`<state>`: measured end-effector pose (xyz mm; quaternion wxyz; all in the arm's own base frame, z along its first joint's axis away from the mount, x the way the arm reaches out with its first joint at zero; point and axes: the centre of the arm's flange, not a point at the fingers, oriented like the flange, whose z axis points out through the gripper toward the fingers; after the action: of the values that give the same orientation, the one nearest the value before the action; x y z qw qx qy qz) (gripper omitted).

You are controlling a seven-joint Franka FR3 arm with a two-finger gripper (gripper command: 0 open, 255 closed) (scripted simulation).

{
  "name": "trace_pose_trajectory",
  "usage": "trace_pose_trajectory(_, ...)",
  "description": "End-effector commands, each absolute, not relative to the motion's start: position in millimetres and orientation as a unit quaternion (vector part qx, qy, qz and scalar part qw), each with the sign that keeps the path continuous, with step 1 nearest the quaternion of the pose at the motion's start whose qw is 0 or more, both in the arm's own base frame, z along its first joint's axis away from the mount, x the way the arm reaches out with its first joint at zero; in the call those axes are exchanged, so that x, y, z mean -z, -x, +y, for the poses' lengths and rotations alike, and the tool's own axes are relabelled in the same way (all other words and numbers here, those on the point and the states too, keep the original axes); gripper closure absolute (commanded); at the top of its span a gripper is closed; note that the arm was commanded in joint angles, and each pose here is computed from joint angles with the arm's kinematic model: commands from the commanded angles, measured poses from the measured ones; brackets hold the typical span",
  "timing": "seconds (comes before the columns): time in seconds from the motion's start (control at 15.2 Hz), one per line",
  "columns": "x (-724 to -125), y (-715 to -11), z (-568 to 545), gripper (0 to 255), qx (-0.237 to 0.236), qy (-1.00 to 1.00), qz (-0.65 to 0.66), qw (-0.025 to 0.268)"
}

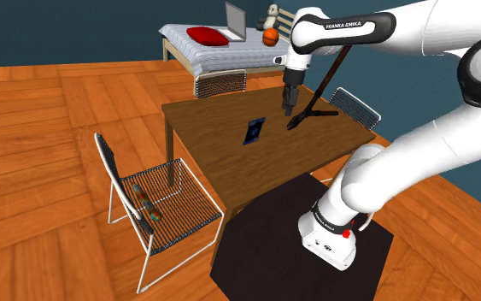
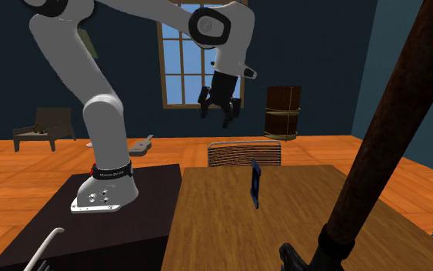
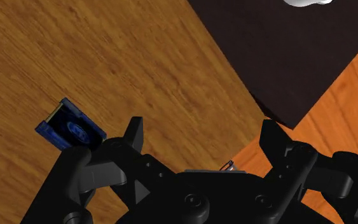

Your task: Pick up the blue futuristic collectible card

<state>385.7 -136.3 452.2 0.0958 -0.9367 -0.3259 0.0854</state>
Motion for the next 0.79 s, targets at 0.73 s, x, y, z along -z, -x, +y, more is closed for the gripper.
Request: trace_pose_trajectory(0.73, -332, -514, -178, 0, -0.115, 0.800, -0.580, 0.104)
